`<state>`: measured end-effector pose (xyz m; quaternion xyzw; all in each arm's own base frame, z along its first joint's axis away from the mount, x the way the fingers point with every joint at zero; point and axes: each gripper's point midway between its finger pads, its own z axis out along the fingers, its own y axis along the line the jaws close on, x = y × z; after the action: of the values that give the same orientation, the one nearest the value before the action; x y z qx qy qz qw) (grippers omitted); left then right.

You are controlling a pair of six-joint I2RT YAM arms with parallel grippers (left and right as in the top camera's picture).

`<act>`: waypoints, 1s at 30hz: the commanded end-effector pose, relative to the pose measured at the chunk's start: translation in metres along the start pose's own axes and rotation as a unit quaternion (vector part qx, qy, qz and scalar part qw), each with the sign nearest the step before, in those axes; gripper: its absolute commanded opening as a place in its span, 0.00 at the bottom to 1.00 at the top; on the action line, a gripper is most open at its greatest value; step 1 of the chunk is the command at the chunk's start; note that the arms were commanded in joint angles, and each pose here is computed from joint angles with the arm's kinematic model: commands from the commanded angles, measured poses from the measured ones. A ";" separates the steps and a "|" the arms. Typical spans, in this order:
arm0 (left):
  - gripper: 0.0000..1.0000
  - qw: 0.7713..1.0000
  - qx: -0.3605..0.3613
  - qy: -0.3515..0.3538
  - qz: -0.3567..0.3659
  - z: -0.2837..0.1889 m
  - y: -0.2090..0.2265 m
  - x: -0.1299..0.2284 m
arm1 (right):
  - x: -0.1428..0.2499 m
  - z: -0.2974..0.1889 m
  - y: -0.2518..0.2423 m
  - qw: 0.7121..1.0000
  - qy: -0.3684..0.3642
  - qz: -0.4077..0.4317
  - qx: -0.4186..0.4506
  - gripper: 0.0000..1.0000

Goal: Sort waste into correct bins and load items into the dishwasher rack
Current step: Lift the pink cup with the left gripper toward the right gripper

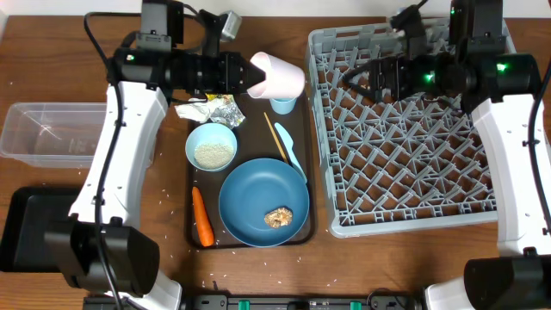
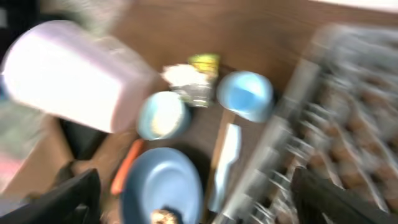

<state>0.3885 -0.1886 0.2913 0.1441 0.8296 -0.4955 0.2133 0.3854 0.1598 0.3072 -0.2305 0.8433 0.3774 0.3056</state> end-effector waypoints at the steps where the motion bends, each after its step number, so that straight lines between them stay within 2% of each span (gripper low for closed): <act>1: 0.06 0.986 0.164 0.016 0.011 -0.010 -0.055 0.005 | -0.012 -0.011 0.067 0.979 -0.044 -0.122 -0.160 0.89; 6: 0.06 0.971 0.240 0.025 0.011 -0.020 -0.079 0.006 | -0.014 -0.021 0.099 0.949 -0.077 -0.183 -0.245 0.89; 9: 0.06 0.970 0.240 0.028 0.001 -0.020 -0.080 0.006 | -0.012 -0.022 0.117 0.932 -0.087 -0.211 -0.282 0.89; 18: 0.06 0.969 0.244 0.035 0.003 -0.016 -0.084 0.009 | -0.010 -0.005 0.147 0.909 -0.084 -0.267 -0.309 0.90; 20: 0.06 0.969 0.244 0.036 0.003 -0.015 -0.085 0.009 | -0.010 0.000 0.150 0.907 -0.082 -0.279 -0.303 0.84; 24: 0.06 0.969 0.245 0.036 0.003 -0.015 -0.085 0.009 | -0.012 0.011 0.148 0.917 -0.071 -0.274 -0.281 0.80; 28: 0.06 0.969 0.245 0.036 0.003 -0.015 -0.085 0.009 | -0.015 0.016 0.146 0.925 -0.066 -0.266 -0.263 0.65; 30: 0.06 0.969 0.245 0.036 0.004 -0.015 -0.085 0.009 | -0.016 0.016 0.146 0.926 -0.067 -0.263 -0.263 0.52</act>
<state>0.3402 -0.2136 0.3559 0.2115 0.6934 -0.6728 0.1478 0.3210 0.2569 0.3719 -0.4912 0.6021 0.4991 0.3835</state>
